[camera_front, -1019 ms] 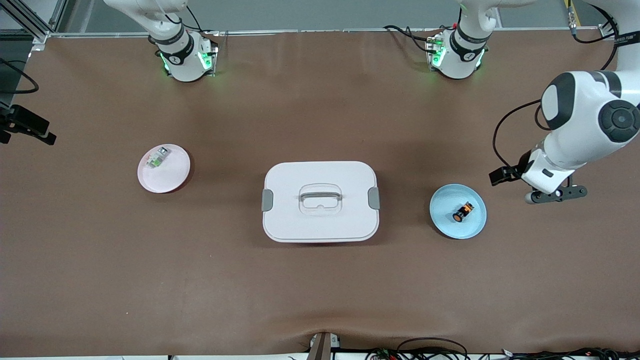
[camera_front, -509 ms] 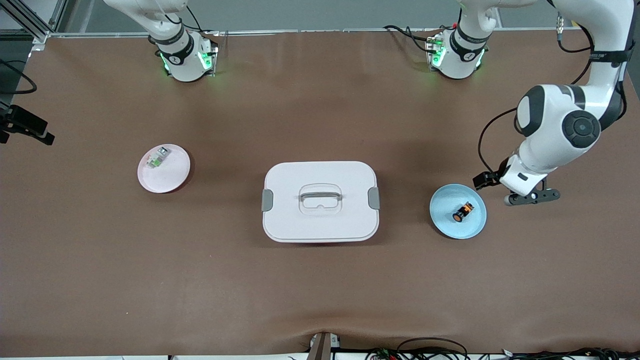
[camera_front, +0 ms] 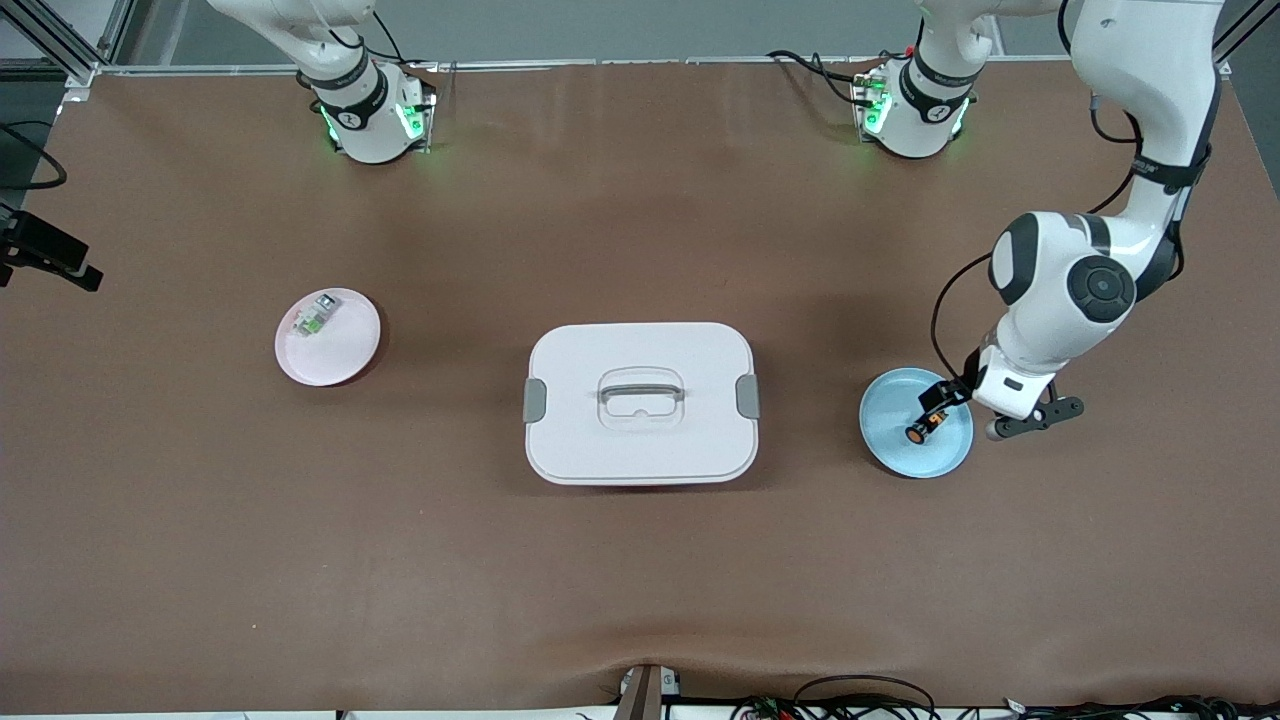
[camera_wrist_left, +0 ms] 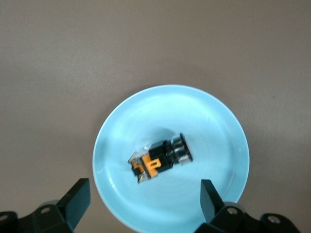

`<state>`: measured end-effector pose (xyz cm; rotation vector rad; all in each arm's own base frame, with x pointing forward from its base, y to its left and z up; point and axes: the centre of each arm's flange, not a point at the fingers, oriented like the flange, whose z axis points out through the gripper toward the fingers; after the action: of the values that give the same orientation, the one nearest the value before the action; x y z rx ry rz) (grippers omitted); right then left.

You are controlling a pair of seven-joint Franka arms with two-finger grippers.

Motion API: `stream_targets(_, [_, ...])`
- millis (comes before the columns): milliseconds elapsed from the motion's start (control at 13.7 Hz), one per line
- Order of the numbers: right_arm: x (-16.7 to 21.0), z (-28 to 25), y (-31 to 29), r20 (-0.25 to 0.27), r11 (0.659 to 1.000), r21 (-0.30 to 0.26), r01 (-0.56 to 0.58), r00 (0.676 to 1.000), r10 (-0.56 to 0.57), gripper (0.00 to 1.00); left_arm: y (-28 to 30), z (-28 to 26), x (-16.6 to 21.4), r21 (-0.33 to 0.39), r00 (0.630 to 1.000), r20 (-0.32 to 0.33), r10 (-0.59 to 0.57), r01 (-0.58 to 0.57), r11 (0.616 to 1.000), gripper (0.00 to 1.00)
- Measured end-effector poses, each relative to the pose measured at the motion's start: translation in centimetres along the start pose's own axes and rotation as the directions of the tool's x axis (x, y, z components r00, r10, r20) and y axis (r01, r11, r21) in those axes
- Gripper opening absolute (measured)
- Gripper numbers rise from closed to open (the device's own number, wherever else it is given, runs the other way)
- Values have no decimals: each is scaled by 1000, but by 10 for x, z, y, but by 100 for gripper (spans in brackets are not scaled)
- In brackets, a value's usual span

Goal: Transfer orange switch to right arm and place
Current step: 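Move the left gripper down over the orange switch on the blue plate, then close the left gripper on the orange switch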

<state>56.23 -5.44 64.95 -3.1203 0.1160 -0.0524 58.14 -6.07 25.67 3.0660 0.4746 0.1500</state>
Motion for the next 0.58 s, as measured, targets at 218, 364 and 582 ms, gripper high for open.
stream_targets(218, [0,0,0,-2,1000,0,0,1000,0,100,1,10,1,-13,996,-20,-82,82,997,100])
stream_targets(364, [0,0,-1,-2,1000,0,1,1000,-1,100,1,15,1,-16,991,-22,-129,129,992,100])
stream_targets(582, [0,0,-2,-3,1000,0,4,1000,-4,100,1,28,1,-27,985,-33,-169,169,985,100])
